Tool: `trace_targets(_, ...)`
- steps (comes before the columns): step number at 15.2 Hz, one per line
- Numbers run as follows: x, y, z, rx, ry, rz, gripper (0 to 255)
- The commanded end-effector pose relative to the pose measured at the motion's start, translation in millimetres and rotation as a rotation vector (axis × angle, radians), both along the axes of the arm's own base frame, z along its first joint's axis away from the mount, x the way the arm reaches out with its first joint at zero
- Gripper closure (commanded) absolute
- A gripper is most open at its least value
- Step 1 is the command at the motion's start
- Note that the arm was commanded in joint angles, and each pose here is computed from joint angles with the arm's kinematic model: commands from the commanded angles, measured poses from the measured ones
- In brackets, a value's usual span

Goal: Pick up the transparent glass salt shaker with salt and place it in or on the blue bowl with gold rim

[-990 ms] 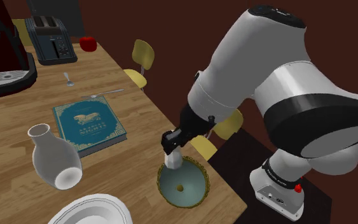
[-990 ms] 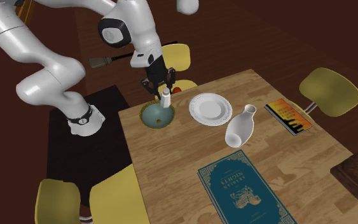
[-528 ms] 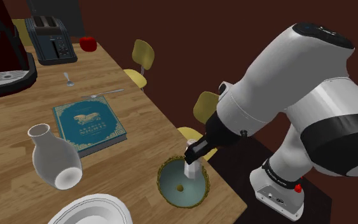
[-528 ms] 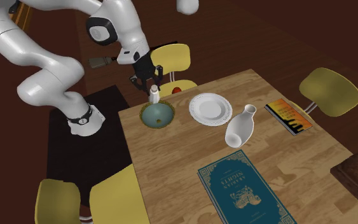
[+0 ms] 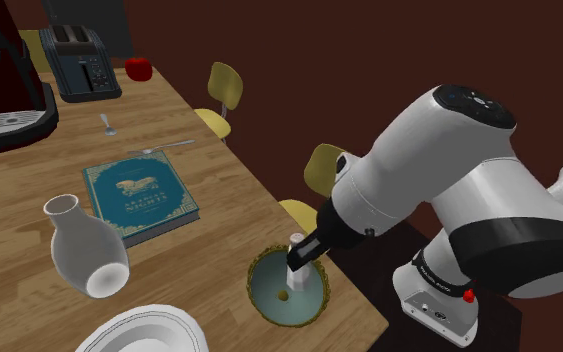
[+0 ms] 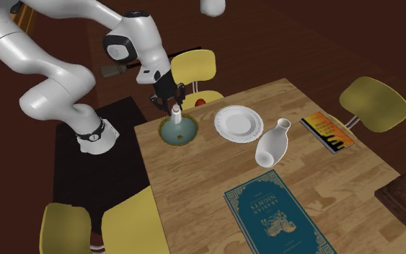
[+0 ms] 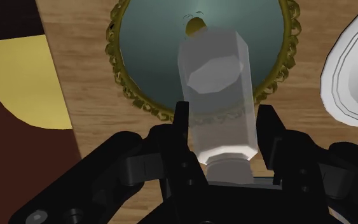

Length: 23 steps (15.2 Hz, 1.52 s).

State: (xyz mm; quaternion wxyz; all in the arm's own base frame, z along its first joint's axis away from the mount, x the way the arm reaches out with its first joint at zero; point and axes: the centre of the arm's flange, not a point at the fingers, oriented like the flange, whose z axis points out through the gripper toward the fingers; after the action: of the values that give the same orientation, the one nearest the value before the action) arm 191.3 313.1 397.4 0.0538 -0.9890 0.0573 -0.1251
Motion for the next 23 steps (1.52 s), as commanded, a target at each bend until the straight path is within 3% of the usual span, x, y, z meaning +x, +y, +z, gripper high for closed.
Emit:
trace_targets(1,-0.6,-0.6,-10.7,0.001,0.000,0.000,255)
trace_targets(5,-0.6,-0.6,-32.2,0.001,0.000,0.000,255)
trace_targets(12,-0.6,-0.6,-32.2,0.001,0.000,0.000,255)
trace_targets(13,-0.6,-0.6,-32.2,0.001,0.000,0.000,0)
trace_targets(18,-0.6,-0.6,-32.3,0.001,0.000,0.000,0)
trace_targets(22,-13.3,-5.2,15.9,0.001,0.000,0.000,0)
trace_targets(23,-13.3,-5.2,15.9,0.001,0.000,0.000,0)
